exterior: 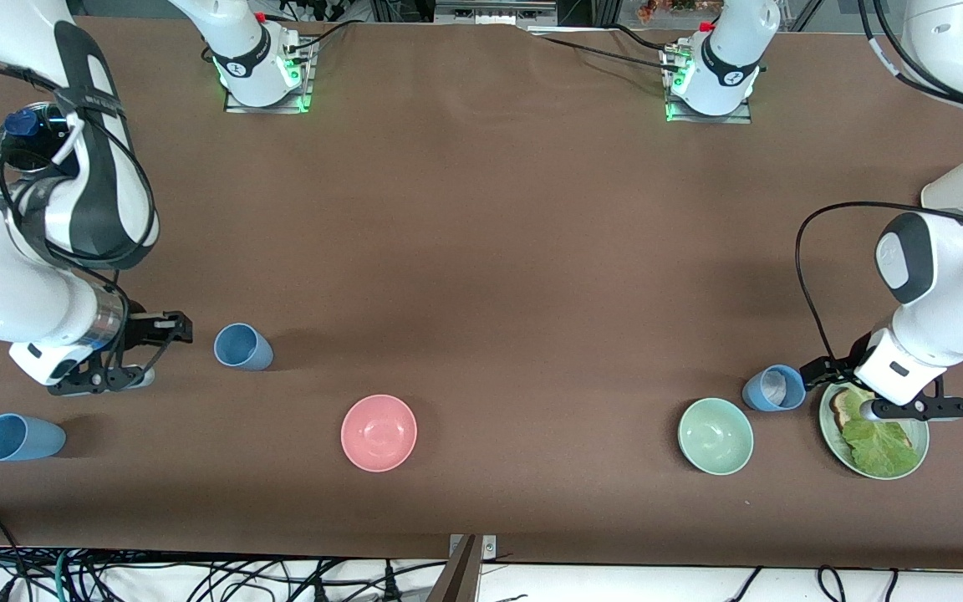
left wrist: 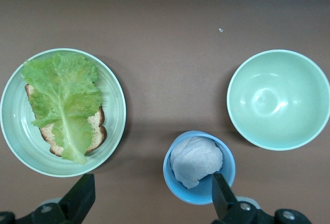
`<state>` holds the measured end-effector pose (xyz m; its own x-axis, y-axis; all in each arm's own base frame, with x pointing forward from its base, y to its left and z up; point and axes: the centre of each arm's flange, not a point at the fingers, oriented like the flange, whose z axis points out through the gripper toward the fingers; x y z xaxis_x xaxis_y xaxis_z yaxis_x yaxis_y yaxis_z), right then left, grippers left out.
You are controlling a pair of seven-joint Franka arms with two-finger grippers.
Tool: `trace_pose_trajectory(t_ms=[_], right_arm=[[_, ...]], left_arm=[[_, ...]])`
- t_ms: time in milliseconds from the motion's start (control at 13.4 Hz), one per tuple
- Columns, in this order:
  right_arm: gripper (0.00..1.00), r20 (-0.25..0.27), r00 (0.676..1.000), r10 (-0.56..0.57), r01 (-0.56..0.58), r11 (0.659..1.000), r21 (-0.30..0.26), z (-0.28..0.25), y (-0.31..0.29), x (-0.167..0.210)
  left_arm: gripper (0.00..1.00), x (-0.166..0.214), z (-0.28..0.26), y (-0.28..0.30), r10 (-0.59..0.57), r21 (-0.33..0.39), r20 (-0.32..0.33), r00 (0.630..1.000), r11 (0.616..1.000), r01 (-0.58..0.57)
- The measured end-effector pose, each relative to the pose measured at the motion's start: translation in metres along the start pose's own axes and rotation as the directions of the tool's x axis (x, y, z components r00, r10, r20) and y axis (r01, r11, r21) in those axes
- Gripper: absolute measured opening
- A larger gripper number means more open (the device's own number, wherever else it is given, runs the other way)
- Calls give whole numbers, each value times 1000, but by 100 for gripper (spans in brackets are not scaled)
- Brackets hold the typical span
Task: Stack blue cups with both arms
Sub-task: 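Reach the right gripper to the blue cup while the left gripper reaches the tissue cup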
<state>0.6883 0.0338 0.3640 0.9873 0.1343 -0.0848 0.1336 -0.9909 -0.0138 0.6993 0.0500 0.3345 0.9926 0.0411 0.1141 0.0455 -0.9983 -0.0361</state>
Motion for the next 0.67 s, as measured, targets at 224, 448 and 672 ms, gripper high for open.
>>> trace_pose_trajectory(t_ms=[224, 448, 672], right_arm=[[49, -10, 1000, 0, 0, 1000, -1, 20, 1, 8], [49, -9, 1000, -2, 2, 1000, 0, 34, 0, 11], [51, 8, 1000, -7, 7, 1000, 4, 55, -4, 11]], left_arm=[[100, -1, 16, 0, 0, 1, 10, 1000, 1000, 0], [100, 0, 33, 1, 1, 2, 0, 1000, 1000, -1], [100, -1, 54, 3, 4, 1, 3, 1000, 1000, -4]])
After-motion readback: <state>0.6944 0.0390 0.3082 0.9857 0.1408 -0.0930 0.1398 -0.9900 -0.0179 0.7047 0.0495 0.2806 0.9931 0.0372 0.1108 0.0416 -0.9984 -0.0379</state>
